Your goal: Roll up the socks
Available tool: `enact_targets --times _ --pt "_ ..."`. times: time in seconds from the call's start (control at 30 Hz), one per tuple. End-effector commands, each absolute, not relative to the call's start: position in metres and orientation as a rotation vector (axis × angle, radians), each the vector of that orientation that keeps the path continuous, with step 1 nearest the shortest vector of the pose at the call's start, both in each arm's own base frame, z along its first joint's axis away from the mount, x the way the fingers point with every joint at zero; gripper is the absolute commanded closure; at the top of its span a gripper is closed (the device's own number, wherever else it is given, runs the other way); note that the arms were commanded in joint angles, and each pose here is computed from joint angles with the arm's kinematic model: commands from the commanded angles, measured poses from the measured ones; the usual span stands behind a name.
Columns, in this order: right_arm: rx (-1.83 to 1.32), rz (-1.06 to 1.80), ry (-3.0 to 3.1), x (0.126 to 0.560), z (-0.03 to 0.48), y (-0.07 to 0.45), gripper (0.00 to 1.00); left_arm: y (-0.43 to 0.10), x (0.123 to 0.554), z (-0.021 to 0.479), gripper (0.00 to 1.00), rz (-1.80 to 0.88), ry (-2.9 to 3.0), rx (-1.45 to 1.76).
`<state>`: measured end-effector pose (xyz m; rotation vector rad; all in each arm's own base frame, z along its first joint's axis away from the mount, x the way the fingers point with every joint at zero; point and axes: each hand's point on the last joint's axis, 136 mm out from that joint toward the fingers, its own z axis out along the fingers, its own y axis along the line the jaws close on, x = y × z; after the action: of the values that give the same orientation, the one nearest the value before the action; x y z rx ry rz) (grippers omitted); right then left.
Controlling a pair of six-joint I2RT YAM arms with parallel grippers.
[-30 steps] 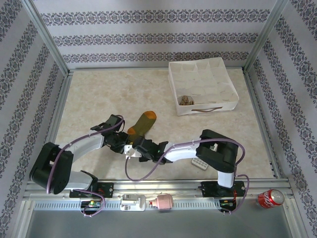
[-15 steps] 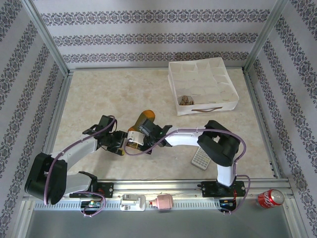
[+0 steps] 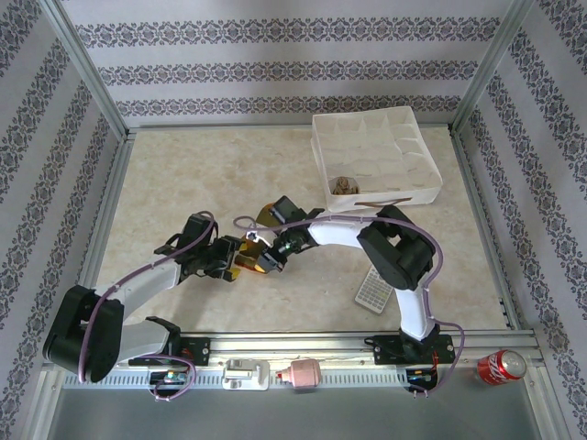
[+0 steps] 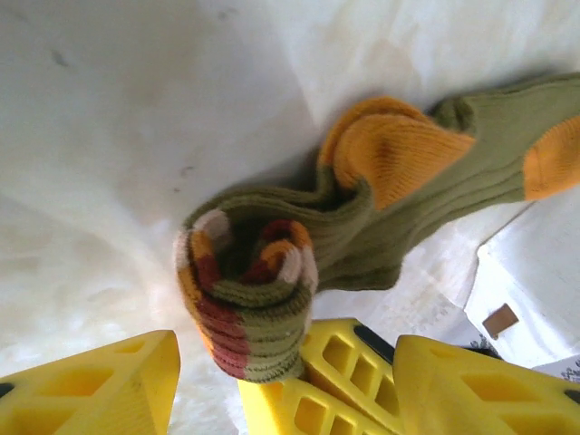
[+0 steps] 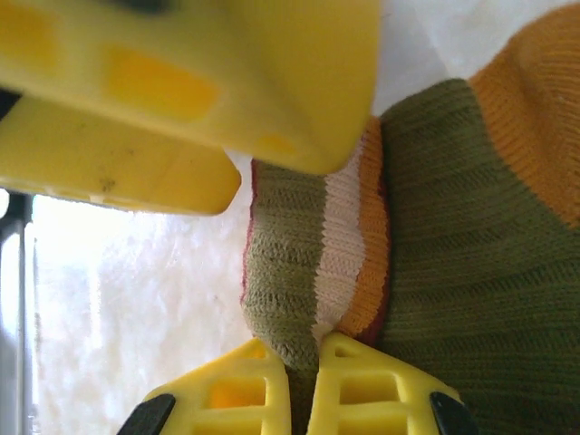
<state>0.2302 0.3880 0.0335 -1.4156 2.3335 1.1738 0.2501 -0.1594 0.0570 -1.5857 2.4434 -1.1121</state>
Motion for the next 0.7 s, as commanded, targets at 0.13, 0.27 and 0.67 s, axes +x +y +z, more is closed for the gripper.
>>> enact_targets --times 0.13,0.27,0.67 --pt "-1.171 1.293 2.827 0.202 -0.016 0.348 1.00 -0.164 0.255 0.057 0.42 -1.129 2.397 -1.539" --pt "-1.097 1.326 2.858 0.210 -0.015 0.350 1.00 -0.166 0.251 0.055 0.45 -1.110 2.415 -1.518" --pt "-0.911 1.494 2.944 0.222 -0.010 0.359 1.00 -0.173 0.266 0.035 0.49 -1.091 2.410 -1.422"
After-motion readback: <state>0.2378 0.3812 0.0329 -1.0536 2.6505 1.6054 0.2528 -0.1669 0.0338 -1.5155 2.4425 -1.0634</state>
